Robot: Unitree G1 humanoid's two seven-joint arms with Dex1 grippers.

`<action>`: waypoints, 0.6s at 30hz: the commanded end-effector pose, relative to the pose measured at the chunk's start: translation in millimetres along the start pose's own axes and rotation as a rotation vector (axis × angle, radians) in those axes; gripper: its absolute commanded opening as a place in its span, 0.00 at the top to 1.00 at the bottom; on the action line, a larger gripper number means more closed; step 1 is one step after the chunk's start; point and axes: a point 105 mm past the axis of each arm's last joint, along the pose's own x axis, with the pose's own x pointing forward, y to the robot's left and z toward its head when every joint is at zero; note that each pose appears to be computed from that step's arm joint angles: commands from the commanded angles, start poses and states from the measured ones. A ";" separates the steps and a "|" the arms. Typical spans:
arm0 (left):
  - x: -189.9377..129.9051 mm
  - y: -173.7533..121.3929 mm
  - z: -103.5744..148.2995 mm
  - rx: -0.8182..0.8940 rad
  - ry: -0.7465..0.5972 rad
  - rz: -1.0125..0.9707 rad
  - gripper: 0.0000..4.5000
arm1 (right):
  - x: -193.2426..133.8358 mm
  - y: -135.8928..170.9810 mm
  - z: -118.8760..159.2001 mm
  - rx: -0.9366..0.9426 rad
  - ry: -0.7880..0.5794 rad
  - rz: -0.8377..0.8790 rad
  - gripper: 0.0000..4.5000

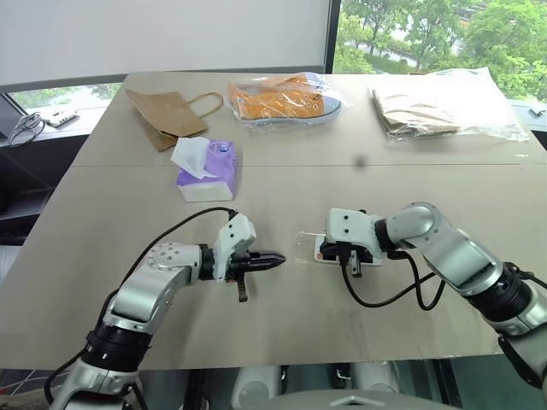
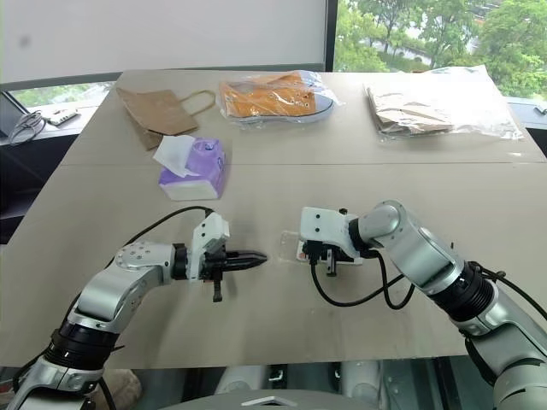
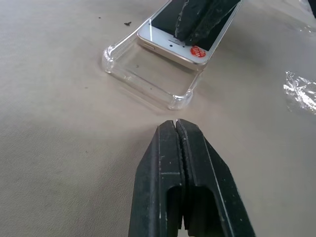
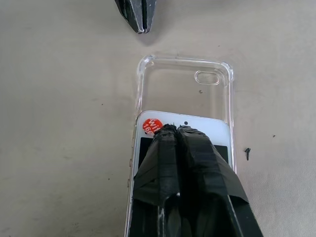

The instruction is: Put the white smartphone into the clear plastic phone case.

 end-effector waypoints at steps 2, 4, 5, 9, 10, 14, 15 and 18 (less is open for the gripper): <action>-4.8 -6.5 18.0 0.036 -0.082 -0.029 1.00 | 6.5 7.3 -23.7 0.040 0.086 0.040 1.00; -5.8 -7.4 19.6 0.036 -0.090 -0.035 1.00 | 8.3 8.2 -27.1 0.042 0.095 0.047 1.00; -6.0 -7.8 19.7 0.037 -0.090 -0.036 1.00 | 9.3 8.9 -28.8 0.042 0.099 0.050 1.00; -7.0 -6.8 20.5 0.041 -0.088 -0.029 1.00 | 12.0 12.5 -37.1 0.022 0.149 0.068 1.00; -7.7 -6.9 20.8 0.041 -0.088 -0.028 1.00 | 11.9 13.5 -39.6 0.007 0.168 0.074 1.00; -10.8 -7.8 18.7 0.037 -0.083 -0.019 1.00 | 16.8 18.0 -45.8 -0.044 0.221 0.106 1.00; -11.3 -7.9 18.4 0.036 -0.082 -0.017 1.00 | 19.7 20.1 -46.7 -0.052 0.229 0.122 1.00; -11.9 -7.9 18.4 0.035 -0.082 -0.010 1.00 | 25.4 26.9 -50.3 -0.068 0.248 0.167 1.00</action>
